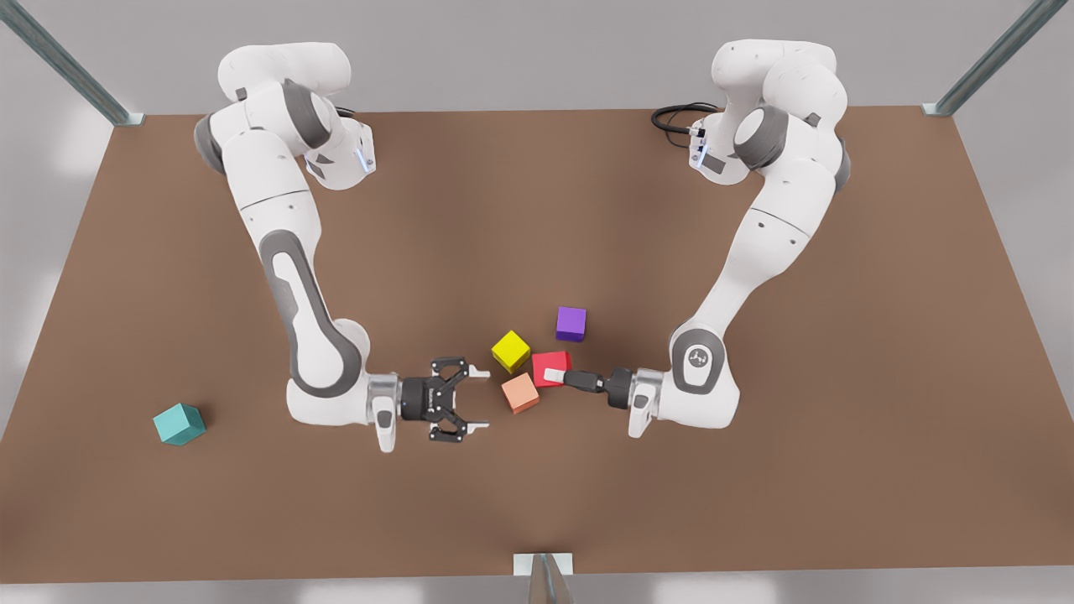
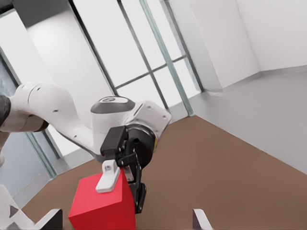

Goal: Pick up red wooden cube and pass to hand red wooden cube and place in blue wooden cube

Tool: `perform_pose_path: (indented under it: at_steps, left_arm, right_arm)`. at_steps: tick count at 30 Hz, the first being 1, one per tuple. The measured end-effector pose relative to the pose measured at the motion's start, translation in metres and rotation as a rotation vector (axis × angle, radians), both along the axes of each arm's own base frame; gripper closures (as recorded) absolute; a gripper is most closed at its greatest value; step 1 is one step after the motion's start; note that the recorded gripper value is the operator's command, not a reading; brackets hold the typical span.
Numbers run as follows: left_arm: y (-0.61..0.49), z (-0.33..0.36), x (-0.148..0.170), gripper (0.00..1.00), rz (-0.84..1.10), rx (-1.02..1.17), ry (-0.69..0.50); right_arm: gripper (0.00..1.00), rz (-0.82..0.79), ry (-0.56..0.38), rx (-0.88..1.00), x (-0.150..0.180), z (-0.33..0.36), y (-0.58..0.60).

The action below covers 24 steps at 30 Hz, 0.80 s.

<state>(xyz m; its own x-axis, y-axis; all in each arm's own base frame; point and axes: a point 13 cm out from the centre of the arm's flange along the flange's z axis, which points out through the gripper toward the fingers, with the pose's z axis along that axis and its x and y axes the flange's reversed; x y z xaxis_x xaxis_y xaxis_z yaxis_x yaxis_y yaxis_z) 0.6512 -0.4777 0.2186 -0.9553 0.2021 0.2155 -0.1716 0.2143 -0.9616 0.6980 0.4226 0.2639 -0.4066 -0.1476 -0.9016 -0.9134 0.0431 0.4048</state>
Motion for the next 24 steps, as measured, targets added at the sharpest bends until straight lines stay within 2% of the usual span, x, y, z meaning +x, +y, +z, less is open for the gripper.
perform_pose_path:
  at_steps: [14,24]
  left_arm:
    - [-0.015,-0.012,0.005,0.24,0.033,0.015,-0.064]
    - [-0.015,-0.013,0.007,0.24,0.038,0.017,-0.085]
  right_arm:
    - [0.00,0.054,-0.185,0.049,-0.045,-0.041,0.036]
    - [0.00,0.037,-0.272,0.073,-0.049,-0.059,0.048]
